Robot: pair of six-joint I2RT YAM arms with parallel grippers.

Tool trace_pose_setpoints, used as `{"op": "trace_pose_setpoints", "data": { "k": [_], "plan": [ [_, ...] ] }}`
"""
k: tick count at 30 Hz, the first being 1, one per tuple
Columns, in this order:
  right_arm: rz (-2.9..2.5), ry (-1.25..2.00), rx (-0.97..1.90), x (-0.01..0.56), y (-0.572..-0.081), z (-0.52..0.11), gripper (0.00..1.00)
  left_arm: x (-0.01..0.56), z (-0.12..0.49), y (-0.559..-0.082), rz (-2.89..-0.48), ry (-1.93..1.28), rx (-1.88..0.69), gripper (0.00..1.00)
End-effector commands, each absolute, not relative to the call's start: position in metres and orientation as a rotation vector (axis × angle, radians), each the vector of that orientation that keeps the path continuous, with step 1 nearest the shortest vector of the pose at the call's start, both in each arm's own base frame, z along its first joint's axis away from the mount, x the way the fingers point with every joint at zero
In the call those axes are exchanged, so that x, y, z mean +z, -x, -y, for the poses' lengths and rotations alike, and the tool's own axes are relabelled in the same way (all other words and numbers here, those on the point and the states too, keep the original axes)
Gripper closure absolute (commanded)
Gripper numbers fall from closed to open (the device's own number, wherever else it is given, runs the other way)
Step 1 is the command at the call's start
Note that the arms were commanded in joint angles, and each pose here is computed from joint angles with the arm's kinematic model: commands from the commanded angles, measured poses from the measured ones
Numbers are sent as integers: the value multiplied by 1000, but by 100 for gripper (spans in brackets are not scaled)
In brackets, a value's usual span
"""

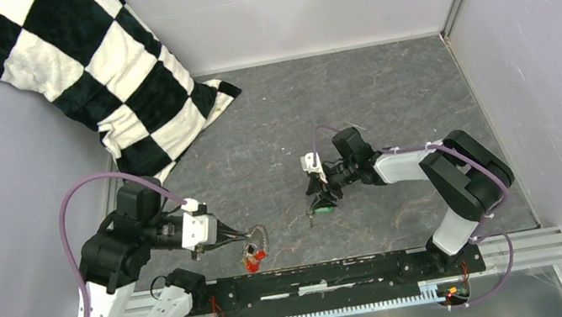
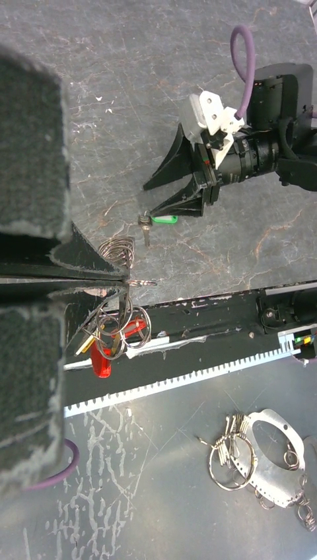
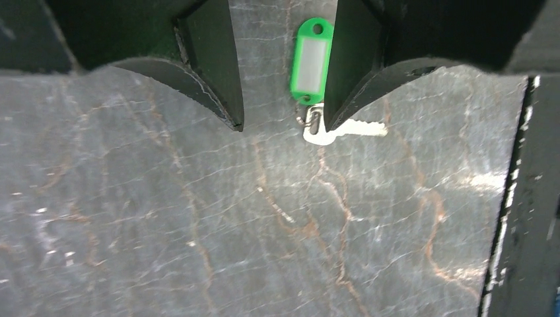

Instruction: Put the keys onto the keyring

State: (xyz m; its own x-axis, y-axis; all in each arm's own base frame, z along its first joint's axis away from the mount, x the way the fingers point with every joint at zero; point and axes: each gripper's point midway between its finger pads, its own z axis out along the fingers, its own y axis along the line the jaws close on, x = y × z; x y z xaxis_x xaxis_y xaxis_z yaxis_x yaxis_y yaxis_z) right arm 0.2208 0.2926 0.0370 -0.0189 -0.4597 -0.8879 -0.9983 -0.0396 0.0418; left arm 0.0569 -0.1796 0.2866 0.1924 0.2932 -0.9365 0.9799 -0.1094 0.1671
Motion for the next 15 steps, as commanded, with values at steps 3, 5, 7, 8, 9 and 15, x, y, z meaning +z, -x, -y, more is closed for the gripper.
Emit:
{"op": "trace_pose_setpoints", "data": {
  "k": [3, 5, 7, 8, 9, 15],
  "plan": [
    [-1534, 1668, 1189, 34, -197, -288, 46, 299, 180, -56, -1178, -1585, -940, 98],
    [-1542, 1677, 1209, 32, -195, -287, 46, 300, 181, -55, -1177, -1586, -942, 98],
    [-1556, 1679, 1227, 29, -194, -286, 47, 300, 180, -55, -1176, -1586, -941, 98],
    [-1562, 1681, 1233, 28, -193, -285, 47, 300, 180, -55, -1175, -1586, -941, 98],
    [-1565, 1685, 1238, 27, -194, -285, 47, 300, 180, -55, -1175, -1585, -938, 98],
    [-1588, 1689, 1239, 22, -197, -286, 49, 301, 180, -55, -1176, -1584, -936, 98]
  ]
}}
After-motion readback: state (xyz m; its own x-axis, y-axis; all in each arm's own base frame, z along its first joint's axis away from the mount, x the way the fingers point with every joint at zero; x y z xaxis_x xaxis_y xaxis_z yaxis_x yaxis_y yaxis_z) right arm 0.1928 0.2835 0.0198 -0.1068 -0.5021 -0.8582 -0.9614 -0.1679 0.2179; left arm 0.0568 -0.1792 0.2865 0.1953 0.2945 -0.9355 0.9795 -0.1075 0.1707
